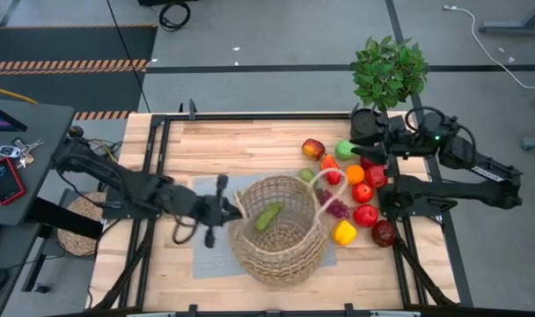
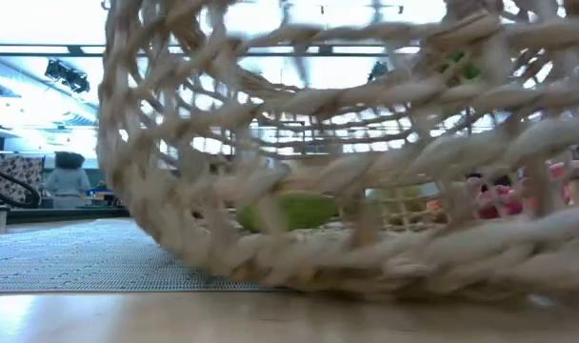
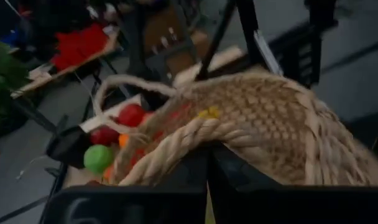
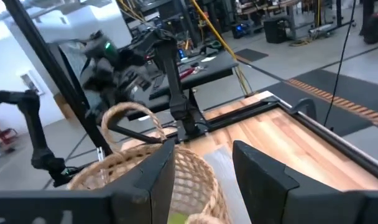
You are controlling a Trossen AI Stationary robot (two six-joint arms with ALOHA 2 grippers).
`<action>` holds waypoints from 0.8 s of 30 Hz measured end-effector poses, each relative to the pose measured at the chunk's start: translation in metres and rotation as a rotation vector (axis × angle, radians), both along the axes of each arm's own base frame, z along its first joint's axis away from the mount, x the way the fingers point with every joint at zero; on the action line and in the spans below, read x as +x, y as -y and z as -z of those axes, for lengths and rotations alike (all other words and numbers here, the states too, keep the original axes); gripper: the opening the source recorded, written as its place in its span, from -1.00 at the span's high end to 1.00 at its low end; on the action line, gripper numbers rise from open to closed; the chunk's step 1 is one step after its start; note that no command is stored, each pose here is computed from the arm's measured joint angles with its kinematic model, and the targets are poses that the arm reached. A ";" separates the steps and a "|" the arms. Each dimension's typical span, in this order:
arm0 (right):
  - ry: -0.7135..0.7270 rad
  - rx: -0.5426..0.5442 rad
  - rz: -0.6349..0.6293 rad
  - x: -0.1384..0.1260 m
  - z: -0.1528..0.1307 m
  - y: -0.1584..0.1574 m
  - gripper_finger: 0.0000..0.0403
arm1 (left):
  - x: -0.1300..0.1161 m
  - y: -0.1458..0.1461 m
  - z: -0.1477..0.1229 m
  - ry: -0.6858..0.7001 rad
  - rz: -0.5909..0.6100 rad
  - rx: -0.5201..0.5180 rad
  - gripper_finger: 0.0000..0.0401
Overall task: Build produce basket
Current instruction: Adjust the basket, then put the bell pepper into the basket
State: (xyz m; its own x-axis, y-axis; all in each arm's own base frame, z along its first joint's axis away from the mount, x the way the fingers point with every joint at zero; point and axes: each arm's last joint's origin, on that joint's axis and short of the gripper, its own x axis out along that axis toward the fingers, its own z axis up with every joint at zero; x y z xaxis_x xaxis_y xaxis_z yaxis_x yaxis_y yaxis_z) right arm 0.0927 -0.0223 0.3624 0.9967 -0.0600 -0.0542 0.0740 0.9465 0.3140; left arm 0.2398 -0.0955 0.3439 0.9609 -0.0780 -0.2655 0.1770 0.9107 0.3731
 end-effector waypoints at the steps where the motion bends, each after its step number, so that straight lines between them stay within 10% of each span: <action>1: -0.002 -0.011 0.006 -0.002 -0.003 -0.001 0.17 | -0.006 -0.003 -0.006 0.017 -0.002 -0.013 0.98; 16: -0.100 -0.025 0.009 0.007 0.000 0.000 0.17 | -0.093 -0.046 -0.010 -0.139 -0.465 -0.131 0.97; 24: -0.296 -0.074 0.094 0.043 0.018 0.007 0.17 | -0.103 -0.044 0.014 -0.084 -0.433 -0.130 0.97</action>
State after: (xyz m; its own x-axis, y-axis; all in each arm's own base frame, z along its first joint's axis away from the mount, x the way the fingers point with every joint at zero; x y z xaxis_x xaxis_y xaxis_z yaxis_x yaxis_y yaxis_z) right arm 0.1360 -0.0291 0.3443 0.9280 -0.1657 -0.3336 0.2403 0.9506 0.1964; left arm 0.1368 -0.0513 0.3302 0.8880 0.2880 -0.3585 -0.2055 0.9459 0.2511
